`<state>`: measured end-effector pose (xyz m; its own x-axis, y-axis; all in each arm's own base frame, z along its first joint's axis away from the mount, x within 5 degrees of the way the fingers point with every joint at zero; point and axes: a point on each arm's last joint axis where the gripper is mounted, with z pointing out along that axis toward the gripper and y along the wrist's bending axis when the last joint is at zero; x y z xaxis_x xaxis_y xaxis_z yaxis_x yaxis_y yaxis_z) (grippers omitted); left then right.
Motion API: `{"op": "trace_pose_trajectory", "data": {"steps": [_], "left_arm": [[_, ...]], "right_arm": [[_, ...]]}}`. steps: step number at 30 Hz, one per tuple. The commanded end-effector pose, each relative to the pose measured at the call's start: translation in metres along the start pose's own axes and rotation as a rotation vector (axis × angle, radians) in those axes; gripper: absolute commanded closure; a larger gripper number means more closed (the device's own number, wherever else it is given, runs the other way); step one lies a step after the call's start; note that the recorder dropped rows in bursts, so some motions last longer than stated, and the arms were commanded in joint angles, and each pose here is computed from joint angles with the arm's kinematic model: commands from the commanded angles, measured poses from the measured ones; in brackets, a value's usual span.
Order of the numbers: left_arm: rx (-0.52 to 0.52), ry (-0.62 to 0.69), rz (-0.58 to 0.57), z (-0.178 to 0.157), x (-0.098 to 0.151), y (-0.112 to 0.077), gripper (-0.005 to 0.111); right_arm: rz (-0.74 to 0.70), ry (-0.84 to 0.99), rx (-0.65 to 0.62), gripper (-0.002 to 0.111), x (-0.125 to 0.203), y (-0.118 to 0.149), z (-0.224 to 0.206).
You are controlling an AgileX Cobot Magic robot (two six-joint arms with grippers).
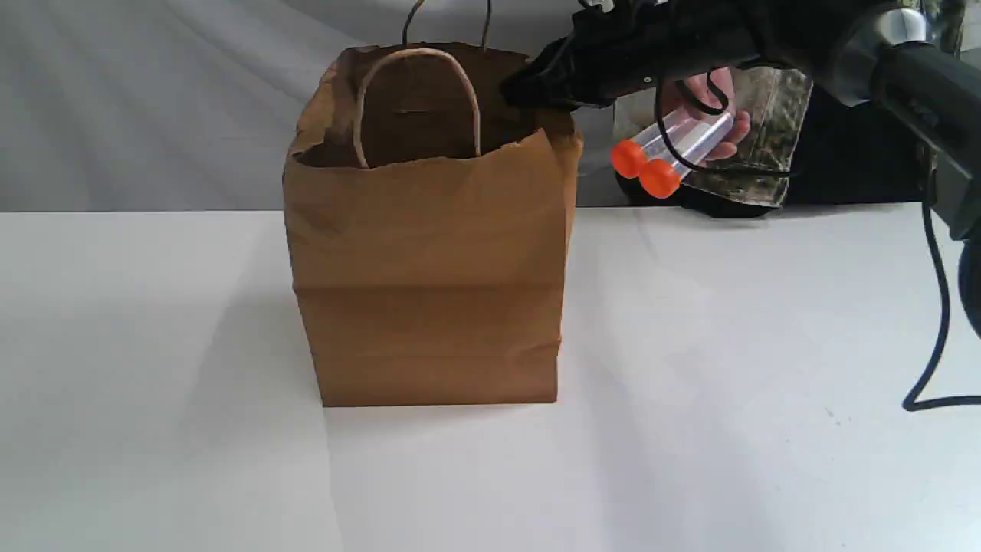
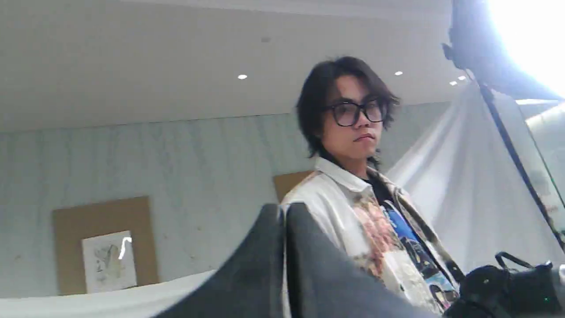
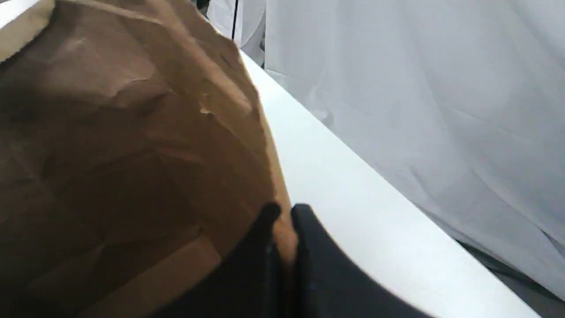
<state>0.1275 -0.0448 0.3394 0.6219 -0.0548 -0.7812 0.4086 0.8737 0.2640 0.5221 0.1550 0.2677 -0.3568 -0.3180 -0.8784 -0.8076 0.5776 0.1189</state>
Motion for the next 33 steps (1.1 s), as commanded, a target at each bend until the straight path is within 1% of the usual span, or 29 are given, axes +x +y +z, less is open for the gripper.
{"op": "trace_pose_trajectory", "data": {"steps": [1, 3, 4, 5, 6, 7, 8, 9, 10, 12, 14, 17, 18, 20, 22, 24, 25, 27, 28, 30, 31, 33], "left_arm": [[0.073, 0.044, 0.156, 0.029, 0.034, 0.011, 0.105], [0.08, 0.084, 0.16, 0.041, 0.054, 0.019, 0.105], [0.079, 0.118, 0.125, 0.048, 0.066, 0.024, 0.105], [0.074, 0.149, 0.076, 0.054, 0.076, 0.027, 0.105], [0.066, 0.194, -0.008, 0.06, 0.088, 0.032, 0.105], [0.083, 0.263, -0.109, 0.068, 0.103, 0.035, 0.105], [0.112, 0.323, -0.158, 0.073, 0.112, 0.035, 0.105], [0.168, 0.402, -0.189, 0.078, 0.123, 0.034, 0.105], [0.244, 0.472, -0.188, 0.082, 0.132, 0.032, 0.105], [0.36, 0.546, -0.207, 0.088, 0.146, 0.028, 0.105], [0.402, 0.555, -0.254, 0.093, 0.151, 0.028, 0.105], [0.449, 0.509, -0.271, 0.094, 0.154, 0.025, 0.102], [0.486, 0.49, -0.251, 0.093, 0.154, 0.022, 0.099], [0.526, 0.469, -0.217, 0.092, 0.153, 0.019, 0.091], [0.55, 0.461, -0.206, 0.094, 0.153, 0.013, 0.08], [0.576, 0.45, -0.217, 0.097, 0.152, 0.004, 0.065], [0.581, 0.449, -0.22, 0.098, 0.151, 0.0, 0.054], [0.557, 0.457, -0.219, 0.102, 0.152, -0.004, 0.042], [0.514, 0.475, -0.211, 0.105, 0.155, -0.006, 0.036], [0.439, 0.497, -0.187, 0.109, 0.158, -0.004, 0.033], [0.421, 0.494, -0.162, 0.111, 0.158, -0.005, 0.033], [0.388, 0.478, -0.148, 0.114, 0.157, -0.006, 0.033]], "right_arm": [[-0.02, 0.031, -0.01, 0.108, 0.003, 0.001, 0.0], [-0.026, 0.031, -0.01, 0.108, 0.003, 0.001, 0.0], [-0.028, 0.03, -0.008, 0.108, 0.003, 0.001, 0.0], [-0.028, 0.03, -0.008, 0.108, 0.003, 0.001, 0.0], [-0.028, 0.03, -0.008, 0.108, 0.003, 0.001, 0.0], [-0.028, 0.03, -0.008, 0.108, 0.003, 0.001, 0.0], [-0.028, 0.031, -0.01, 0.108, 0.003, 0.001, 0.0], [-0.028, 0.031, -0.01, 0.108, 0.003, 0.001, 0.0], [-0.028, 0.031, -0.01, 0.108, 0.003, 0.001, 0.0], [-0.028, 0.031, -0.01, 0.108, 0.003, 0.001, 0.0], [-0.028, 0.033, -0.013, 0.108, 0.003, 0.001, 0.0], [-0.026, 0.038, -0.019, 0.108, 0.004, 0.002, 0.001], [-0.024, 0.038, -0.019, 0.108, 0.005, 0.001, 0.001], [-0.019, 0.044, -0.023, 0.108, 0.007, 0.0, 0.004], [-0.014, 0.05, -0.025, 0.108, 0.011, -0.001, 0.006], [-0.006, 0.059, -0.03, 0.108, 0.016, -0.002, 0.01], [-0.006, 0.061, -0.031, 0.108, 0.017, -0.003, 0.011], [-0.002, 0.069, -0.032, 0.108, 0.021, -0.004, 0.014], [-0.001, 0.07, -0.032, 0.108, 0.022, -0.005, 0.014], [-0.001, 0.074, -0.03, 0.108, 0.022, -0.005, 0.014], [-0.001, 0.074, -0.03, 0.108, 0.022, -0.005, 0.014], [-0.001, 0.074, -0.03, 0.108, 0.022, -0.005, 0.014]]}}
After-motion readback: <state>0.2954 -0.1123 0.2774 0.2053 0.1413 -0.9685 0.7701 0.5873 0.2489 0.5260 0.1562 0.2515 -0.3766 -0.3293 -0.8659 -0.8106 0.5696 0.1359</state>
